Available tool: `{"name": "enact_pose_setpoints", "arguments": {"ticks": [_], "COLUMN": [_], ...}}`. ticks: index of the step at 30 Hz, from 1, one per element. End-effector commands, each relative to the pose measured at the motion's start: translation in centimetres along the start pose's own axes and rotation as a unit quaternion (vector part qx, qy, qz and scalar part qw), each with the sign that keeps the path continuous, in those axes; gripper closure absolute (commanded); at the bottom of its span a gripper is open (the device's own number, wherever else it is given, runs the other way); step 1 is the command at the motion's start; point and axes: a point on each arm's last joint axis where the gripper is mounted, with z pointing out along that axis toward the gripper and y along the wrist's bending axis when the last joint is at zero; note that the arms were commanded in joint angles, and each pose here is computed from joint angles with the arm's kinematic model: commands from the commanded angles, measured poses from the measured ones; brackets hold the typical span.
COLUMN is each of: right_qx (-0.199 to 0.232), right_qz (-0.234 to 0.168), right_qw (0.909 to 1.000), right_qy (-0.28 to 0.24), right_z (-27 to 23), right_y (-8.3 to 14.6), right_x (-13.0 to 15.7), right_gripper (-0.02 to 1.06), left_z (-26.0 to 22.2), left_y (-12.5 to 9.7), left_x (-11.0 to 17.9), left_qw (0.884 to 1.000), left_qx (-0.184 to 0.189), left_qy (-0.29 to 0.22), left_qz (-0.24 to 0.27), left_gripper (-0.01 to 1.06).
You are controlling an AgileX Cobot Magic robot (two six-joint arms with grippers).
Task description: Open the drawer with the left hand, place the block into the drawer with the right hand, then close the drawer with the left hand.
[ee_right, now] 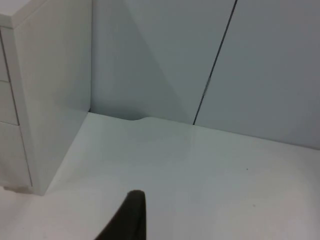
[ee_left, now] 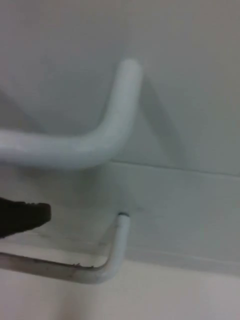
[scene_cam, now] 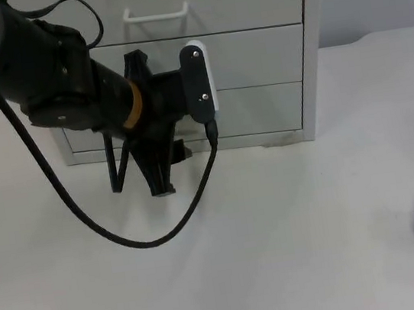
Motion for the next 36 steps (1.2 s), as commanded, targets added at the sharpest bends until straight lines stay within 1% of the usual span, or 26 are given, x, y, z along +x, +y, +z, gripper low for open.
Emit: {"name": "enact_pose_setpoints", "arguments": {"ticks": [1, 7, 9, 10, 12, 13, 16, 17, 19, 21, 23, 25, 29, 36], "right_qx": [0.008, 0.008, 0.009, 0.009, 0.009, 0.009, 0.010, 0.011, 0.012, 0.008, 0.003, 0.005, 0.009, 0.009], "right_qz": [-0.005, -0.005, -0.006, -0.006, -0.006, -0.006, -0.007, -0.008, -0.011, -0.026, -0.031, -0.032, -0.032, -0.032], "right_qw": [0.9999, 0.9999, 0.9999, 0.9999, 0.9999, 0.9999, 0.9999, 0.9998, 0.9998, 0.9995, 0.9995, 0.9995, 0.9995, 0.9995], "right_qy": [-0.012, -0.012, -0.012, -0.012, -0.012, -0.012, -0.012, -0.012, -0.012, -0.012, -0.010, -0.009, -0.002, -0.002], "right_z": [-0.17, -0.17, -0.17, -0.17, -0.17, -0.17, -0.17, -0.17, -0.17, -0.18, -0.19, -0.19, -0.19, -0.19], "right_y": [-0.19, -0.19, -0.20, -0.20, -0.20, -0.20, -0.21, -0.23, -0.25, -0.11, 0.05, 0.02, -0.04, -0.04], "right_x": [-0.33, -0.33, -0.33, -0.33, -0.33, -0.33, -0.33, -0.33, -0.33, -0.35, -0.31, -0.30, -0.19, -0.19], "right_gripper": [0.00, 0.00, 0.00, 0.00, 0.00, 0.00, 0.00, 0.00, 0.00, 0.00, 0.00, 0.00, 0.00, 0.00], "left_z": [0.48, 0.83, 0.82, 0.82, 0.82, 0.82, 0.82, 0.82, 0.82, 0.82, 0.82, 0.82, 0.80, 0.25], "left_y": [-0.44, -0.76, -0.62, -0.61, -0.61, -0.61, -0.61, -0.61, -0.57, -0.56, -0.56, -0.56, -0.69, -0.60], "left_x": [0.16, 0.36, 0.35, 0.37, 0.37, 0.37, 0.33, 0.30, 0.23, 0.15, 0.18, 0.22, 0.61, -0.34], "left_qw": [1.000, 1.000, 1.000, 1.000, 0.999, 0.999, 0.999, 0.999, 0.999, 0.999, 0.999, 0.999, 0.997, 0.998], "left_qx": [0.006, 0.011, 0.009, 0.009, 0.009, 0.009, 0.009, 0.009, 0.008, 0.008, 0.008, 0.008, 0.009, 0.004], "left_qy": [0.011, 0.015, 0.017, 0.018, 0.018, 0.018, 0.016, 0.014, 0.012, 0.007, 0.009, 0.011, 0.040, 0.037], "left_qz": [-0.010, -0.013, -0.019, -0.023, -0.030, -0.030, -0.033, -0.036, -0.038, -0.039, -0.047, -0.048, -0.059, -0.056], "left_gripper": [0.52, 0.52, 0.56, 0.60, 0.74, 0.74, 1.01, 1.05, 1.05, 1.05, 1.05, 1.05, 1.05, 1.05]}}
